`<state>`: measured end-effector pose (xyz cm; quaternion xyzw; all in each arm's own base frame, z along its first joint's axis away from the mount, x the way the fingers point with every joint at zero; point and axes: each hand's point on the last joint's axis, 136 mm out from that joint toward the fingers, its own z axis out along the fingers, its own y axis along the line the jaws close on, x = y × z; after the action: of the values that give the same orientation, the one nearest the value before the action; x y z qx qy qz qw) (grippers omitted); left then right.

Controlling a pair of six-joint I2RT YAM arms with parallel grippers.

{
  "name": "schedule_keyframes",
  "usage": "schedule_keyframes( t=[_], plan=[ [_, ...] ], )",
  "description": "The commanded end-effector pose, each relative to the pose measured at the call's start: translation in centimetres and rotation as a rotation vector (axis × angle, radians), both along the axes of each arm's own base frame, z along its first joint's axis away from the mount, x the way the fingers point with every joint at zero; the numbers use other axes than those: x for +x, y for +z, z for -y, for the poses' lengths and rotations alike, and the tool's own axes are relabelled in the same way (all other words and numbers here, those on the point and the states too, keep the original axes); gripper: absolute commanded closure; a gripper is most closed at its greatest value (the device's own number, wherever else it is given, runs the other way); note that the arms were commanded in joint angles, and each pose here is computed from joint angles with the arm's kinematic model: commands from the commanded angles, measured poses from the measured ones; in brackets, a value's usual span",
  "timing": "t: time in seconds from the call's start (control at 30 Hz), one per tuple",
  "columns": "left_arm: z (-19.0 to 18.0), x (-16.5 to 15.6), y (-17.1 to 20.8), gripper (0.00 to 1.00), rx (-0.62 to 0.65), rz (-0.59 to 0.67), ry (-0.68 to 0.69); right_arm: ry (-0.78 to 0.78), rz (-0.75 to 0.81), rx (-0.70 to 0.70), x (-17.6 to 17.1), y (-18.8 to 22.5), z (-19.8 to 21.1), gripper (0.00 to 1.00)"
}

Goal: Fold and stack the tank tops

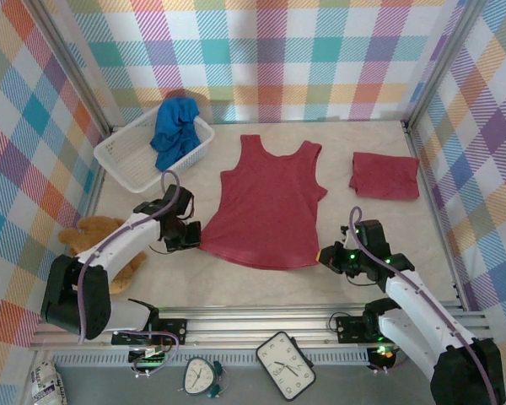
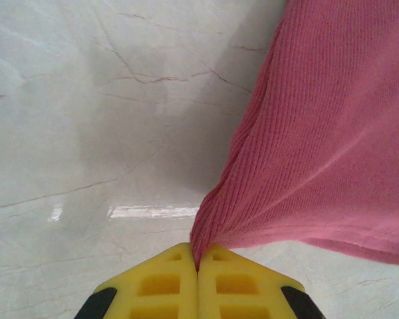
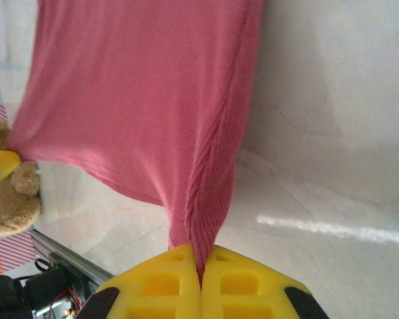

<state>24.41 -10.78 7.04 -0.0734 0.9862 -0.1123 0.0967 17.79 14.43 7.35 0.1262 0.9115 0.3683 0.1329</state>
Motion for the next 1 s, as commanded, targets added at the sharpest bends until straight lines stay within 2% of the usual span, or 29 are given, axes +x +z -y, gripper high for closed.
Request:
schedule_keyframes(
  t=[0.0, 0.2, 0.27, 0.33, 0.43, 0.47, 0.53, 0.6, 0.7, 0.8, 0.97],
  plan=[
    [-2.1, -2.0, -1.0, 0.96, 0.089, -0.063, 0.066, 0.001, -0.121, -0.003, -2.3, -1.7, 0.0, 1.0],
    [-3.2, -2.4, -2.1, 0.92, 0.153, -0.095, 0.085, 0.031, -0.205, 0.0, -2.8, -2.9, -0.6, 0.93],
    [-3.0, -2.7, -2.1, 0.87, 0.138, -0.104, 0.082, 0.041, -0.218, -0.003, -3.0, -2.8, -0.6, 0.85],
    [-3.2, -3.4, -1.9, 0.76, 0.146, -0.119, 0.081, 0.056, -0.194, -0.01, -2.9, -1.5, -0.6, 0.76],
    [-3.7, -3.9, -0.5, 0.6, 0.159, -0.102, 0.092, 0.051, -0.108, -0.08, -2.2, 1.0, 0.4, 0.52],
    [-3.7, -3.9, 0.2, 0.57, 0.152, -0.088, 0.096, 0.052, -0.06, -0.104, -1.5, 2.2, 0.7, 0.48],
    [-2.8, -3.4, 1.7, 0.54, 0.097, -0.043, 0.098, 0.038, 0.058, -0.162, 0.7, 4.2, 1.3, 0.44],
    [-0.4, -2.4, 2.8, 0.54, -0.009, -0.001, 0.091, 0.02, 0.169, -0.204, 3.6, 5.4, 1.5, 0.4],
    [3.9, -1.3, 2.6, 0.53, -0.104, 0.016, 0.03, 0.027, 0.303, -0.174, 8.4, 7.1, 0.2, 0.37],
    [6.4, -0.6, 0.8, 0.53, -0.088, -0.018, -0.032, 0.051, 0.365, -0.141, 12.9, 7.2, -1.5, 0.37],
    [6.0, 0.0, -2.9, 0.55, -0.003, -0.075, -0.051, 0.118, 0.337, -0.097, 17.7, 4.8, -3.8, 0.39]
  ],
)
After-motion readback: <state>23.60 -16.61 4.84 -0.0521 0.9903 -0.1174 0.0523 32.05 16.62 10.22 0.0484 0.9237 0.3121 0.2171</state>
